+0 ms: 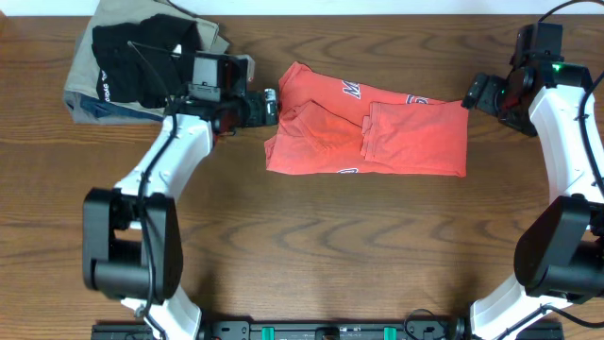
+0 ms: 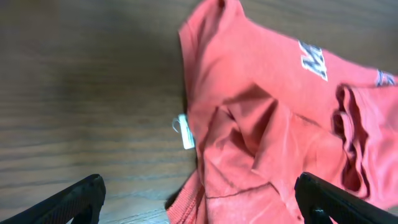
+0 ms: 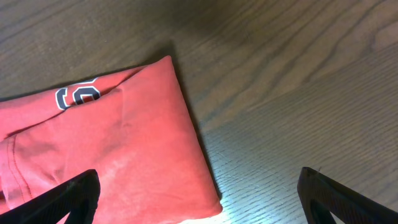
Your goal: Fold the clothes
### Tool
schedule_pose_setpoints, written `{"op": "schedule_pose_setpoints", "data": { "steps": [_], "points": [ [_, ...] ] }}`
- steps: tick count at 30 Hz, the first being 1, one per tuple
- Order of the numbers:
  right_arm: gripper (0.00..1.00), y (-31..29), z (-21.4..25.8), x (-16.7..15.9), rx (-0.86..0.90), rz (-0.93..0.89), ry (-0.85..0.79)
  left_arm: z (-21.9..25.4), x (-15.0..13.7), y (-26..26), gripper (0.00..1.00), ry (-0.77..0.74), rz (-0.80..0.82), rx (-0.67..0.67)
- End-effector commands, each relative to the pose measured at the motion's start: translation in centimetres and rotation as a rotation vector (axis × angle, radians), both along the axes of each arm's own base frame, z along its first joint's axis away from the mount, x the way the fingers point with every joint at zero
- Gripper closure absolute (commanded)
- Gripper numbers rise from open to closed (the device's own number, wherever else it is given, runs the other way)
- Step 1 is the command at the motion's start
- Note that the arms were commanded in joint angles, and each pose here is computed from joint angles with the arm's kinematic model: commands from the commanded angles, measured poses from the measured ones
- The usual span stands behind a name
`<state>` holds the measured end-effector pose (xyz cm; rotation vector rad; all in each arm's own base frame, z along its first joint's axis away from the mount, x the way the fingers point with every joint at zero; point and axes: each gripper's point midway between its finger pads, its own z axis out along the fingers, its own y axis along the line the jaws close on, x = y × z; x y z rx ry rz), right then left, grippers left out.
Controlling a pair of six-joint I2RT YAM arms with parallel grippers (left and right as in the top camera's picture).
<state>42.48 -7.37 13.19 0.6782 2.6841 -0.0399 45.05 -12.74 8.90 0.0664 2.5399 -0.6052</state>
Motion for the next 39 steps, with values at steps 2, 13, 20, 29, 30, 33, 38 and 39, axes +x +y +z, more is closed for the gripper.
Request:
{"op": "schedule_pose_setpoints", "data": {
  "steps": [2, 13, 20, 29, 30, 33, 38, 39],
  "points": [
    [0.01, -0.3, -0.2, -0.2, -0.004, -0.021, 0.006, -2.3, -1.4, -2.3, 0.02, 0.071, -0.152, -0.134],
    [0.01, -0.3, -0.2, -0.2, -0.004, -0.020, 0.006, -7.6, -2.1, -2.5, 0.02, 0.184, -0.156, -0.139],
    [0.01, -0.3, -0.2, -0.2, -0.004, -0.020, 0.006, -7.2, -2.2, -4.0, 0.02, 0.173, -0.209, -0.228],
    [0.01, -0.3, -0.2, -0.2, -0.004, -0.020, 0.006, -6.8, -1.2, -4.2, 0.02, 0.144, -0.182, -0.247],
    [0.01, -0.3, -0.2, -0.2, -0.004, -0.020, 0.006, -6.7, -1.1, -4.2, 0.02, 0.138, -0.181, -0.248],
    [0.01, -0.3, -0.2, -0.2, -0.004, -0.020, 0.006, -6.6, -0.8, -4.4, 0.02, 0.131, -0.174, -0.255],
    [0.01, -0.3, -0.2, -0.2, -0.004, -0.020, 0.006, -6.5, -1.1, -5.2, 0.02, 0.130, -0.192, -0.254],
    [0.01, -0.3, -0.2, -0.2, -0.004, -0.021, 0.006, -6.6, -1.1, -5.4, 0.02, 0.131, -0.197, -0.253]
  ]
}}
